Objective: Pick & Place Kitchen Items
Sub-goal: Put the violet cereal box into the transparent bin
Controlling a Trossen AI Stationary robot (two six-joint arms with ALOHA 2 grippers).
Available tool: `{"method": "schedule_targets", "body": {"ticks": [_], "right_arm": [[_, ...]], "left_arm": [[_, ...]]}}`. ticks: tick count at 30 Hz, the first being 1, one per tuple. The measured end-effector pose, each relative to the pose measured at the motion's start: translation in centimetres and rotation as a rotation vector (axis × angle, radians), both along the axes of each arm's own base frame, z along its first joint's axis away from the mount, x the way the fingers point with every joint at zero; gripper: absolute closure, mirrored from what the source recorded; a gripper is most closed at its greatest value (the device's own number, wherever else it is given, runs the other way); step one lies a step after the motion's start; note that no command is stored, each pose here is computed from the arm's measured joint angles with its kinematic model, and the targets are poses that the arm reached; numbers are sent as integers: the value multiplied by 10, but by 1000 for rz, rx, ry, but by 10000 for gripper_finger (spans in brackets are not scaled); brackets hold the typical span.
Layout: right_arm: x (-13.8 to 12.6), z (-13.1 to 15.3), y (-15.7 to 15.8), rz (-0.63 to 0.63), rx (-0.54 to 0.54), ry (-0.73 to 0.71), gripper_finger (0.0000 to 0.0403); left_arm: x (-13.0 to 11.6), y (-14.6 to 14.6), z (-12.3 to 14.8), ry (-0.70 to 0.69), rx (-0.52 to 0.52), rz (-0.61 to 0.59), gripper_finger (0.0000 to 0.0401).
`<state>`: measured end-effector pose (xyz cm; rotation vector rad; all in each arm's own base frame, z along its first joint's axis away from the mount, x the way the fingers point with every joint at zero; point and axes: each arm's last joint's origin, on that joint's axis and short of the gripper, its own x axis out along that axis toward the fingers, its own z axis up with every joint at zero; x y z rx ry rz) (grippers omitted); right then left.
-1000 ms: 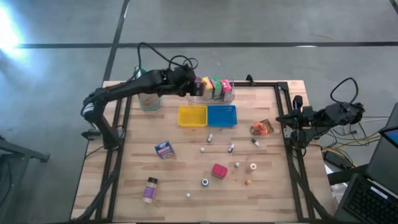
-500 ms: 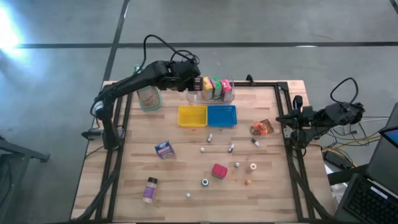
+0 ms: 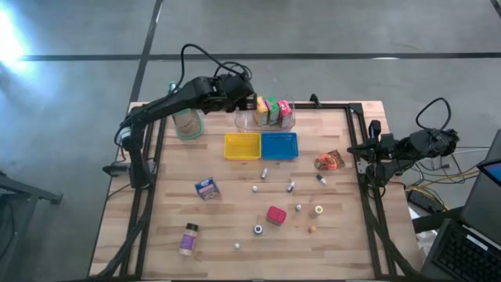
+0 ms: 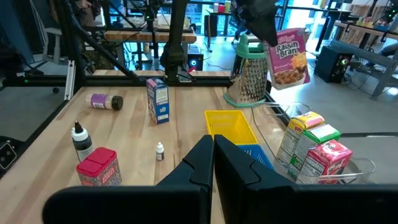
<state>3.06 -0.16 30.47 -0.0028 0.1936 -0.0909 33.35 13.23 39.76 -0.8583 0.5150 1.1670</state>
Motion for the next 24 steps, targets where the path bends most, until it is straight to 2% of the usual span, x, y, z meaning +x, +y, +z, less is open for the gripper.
{"method": "schedule_targets", "body": {"ticks": [12,19,24], "right_arm": [[0,0,0,0,1,0,394],[0,0,0,0,1,0,394],[0,0,0,0,1,0,394]], "left_arm": [[6,1,-4,-88,-30,50,217],[9,-2,-5,-210,-122,162,217],[10,-3,-6,-227,-141,169,217]]}}
